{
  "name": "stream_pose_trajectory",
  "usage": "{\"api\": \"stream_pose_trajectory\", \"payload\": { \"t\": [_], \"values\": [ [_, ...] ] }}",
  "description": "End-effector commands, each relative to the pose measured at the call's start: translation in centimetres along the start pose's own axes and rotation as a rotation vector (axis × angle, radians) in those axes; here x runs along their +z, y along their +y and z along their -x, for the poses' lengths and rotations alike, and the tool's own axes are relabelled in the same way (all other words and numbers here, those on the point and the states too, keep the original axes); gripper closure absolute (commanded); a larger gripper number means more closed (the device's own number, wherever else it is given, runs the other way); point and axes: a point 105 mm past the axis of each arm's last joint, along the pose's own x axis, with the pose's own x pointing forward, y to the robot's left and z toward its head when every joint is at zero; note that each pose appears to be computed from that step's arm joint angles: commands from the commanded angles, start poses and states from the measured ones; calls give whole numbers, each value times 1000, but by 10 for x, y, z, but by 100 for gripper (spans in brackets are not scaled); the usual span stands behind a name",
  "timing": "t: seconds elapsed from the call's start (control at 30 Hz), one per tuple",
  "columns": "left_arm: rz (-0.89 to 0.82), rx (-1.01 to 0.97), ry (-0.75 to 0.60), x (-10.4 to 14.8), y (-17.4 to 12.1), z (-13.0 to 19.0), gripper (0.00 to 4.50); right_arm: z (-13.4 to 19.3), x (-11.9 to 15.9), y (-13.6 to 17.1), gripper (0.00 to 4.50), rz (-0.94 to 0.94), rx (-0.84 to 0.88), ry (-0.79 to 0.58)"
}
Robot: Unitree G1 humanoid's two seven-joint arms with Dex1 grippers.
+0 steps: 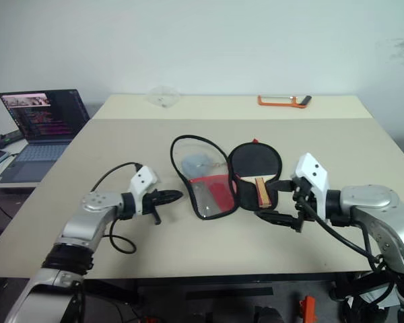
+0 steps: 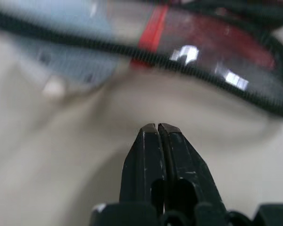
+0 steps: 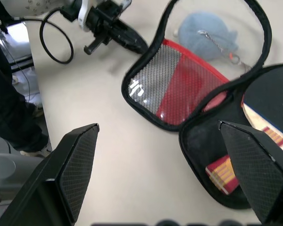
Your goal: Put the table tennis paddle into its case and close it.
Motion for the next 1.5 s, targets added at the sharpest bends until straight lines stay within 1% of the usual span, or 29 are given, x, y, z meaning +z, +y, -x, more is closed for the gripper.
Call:
{"api": "stream_pose_trajectory", "payload": {
  "t": [0.03,0.07,0.2,0.27,0.37,0.47,0.57,0.63,0.7,0.83,0.97,1.03,1.2,1.33,1.5],
  "values": [
    [-44,6,-60,24,6,-2,446,19,14,-11,0,52,-62,-33],
    [-50,-2,-71,29,6,-5,446,25,12,-15,0,57,-80,-21],
    [-116,-84,-145,62,-7,-30,446,62,9,-39,0,86,-200,41],
    [-139,-145,-170,75,-17,-40,446,74,6,-46,0,87,-238,73],
    [-201,-265,-220,103,-40,-64,446,93,2,-56,0,83,-310,94],
    [-224,-294,-238,114,-47,-79,446,95,1,-59,0,87,-324,97],
    [-219,-280,-250,122,-48,-95,446,91,0,-60,0,89,-327,95],
    [-220,-251,-251,123,-45,-104,446,86,-1,-61,0,83,-338,87],
    [-213,-230,-262,122,-42,-105,446,77,-4,-66,0,55,-370,57],
    [-187,-216,-285,114,-31,-91,446,65,-7,-73,0,11,-389,13],
    [-135,-286,-346,109,-28,-52,446,46,-16,-93,0,-80,-461,-25],
    [-131,-288,-348,106,-26,-34,446,35,-22,-108,0,-126,-540,-27],
    [-88,-265,-349,106,-22,5,446,5,-36,-131,0,-231,-640,-9],
    [-42,-263,-368,111,-26,39,446,-19,-43,-129,0,-320,-600,-2],
    [-13,-217,-338,106,-25,59,446,-38,-57,-124,0,-369,-560,20]
  ]
}}
